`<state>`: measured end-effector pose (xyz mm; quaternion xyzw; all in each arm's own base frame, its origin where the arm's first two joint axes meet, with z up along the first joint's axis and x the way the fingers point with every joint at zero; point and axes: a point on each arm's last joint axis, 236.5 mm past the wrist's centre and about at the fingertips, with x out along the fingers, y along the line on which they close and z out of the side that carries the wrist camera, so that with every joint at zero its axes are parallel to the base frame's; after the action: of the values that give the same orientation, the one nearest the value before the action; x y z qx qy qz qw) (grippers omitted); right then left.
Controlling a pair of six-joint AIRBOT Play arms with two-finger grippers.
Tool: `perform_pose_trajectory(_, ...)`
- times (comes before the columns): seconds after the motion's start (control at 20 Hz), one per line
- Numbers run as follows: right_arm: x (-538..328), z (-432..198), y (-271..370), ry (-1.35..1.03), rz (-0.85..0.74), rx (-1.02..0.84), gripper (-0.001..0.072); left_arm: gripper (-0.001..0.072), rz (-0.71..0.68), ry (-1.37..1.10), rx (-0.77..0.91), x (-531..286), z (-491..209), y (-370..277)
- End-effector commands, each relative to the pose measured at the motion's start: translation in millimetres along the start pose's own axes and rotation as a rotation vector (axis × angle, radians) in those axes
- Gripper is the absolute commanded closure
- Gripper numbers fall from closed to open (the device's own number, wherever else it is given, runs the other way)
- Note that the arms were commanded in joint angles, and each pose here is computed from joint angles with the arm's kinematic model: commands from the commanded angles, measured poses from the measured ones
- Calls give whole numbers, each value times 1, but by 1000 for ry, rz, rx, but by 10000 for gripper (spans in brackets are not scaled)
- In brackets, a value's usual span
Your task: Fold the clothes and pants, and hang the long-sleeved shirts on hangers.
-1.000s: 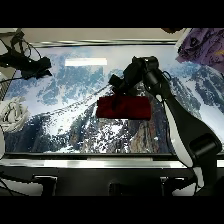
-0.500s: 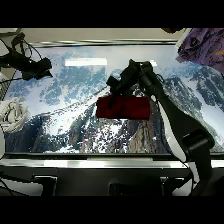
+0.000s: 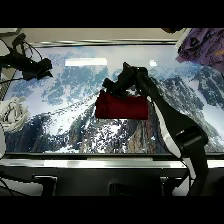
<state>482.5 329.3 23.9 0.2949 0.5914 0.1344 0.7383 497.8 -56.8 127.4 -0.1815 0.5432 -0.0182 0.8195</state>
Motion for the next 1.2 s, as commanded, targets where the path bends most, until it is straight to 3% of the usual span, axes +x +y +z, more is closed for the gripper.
perform_pose_trajectory(0.0, -23, 6, 12, -5, 63, -47, 459, 689, 1, 0, -5, 0, 0, 1)
perform_pose_trajectory(0.05, -42, 16, 7, -19, 70, -45, 447, 689, 1, 0, -5, 0, 0, 1)
perform_pose_trajectory(0.1, -64, 29, -3, -35, 67, -39, 377, 689, 1, 0, -5, 0, 0, 1)
perform_pose_trajectory(0.25, -144, 69, -69, -83, 12, -97, 320, 689, 1, 0, -5, 0, 0, 1)
perform_pose_trajectory(0.45, -209, 92, -188, -56, -70, -119, 292, 689, 1, 0, -5, 0, 0, 1)
perform_pose_trajectory(0.75, -141, 37, -273, 136, 139, 87, 292, 689, 0, 0, -1, 0, 0, 1)
perform_pose_trajectory(1.15, -48, 17, -265, 206, 285, 122, 296, 689, -1, 1, -3, 0, 0, -1)
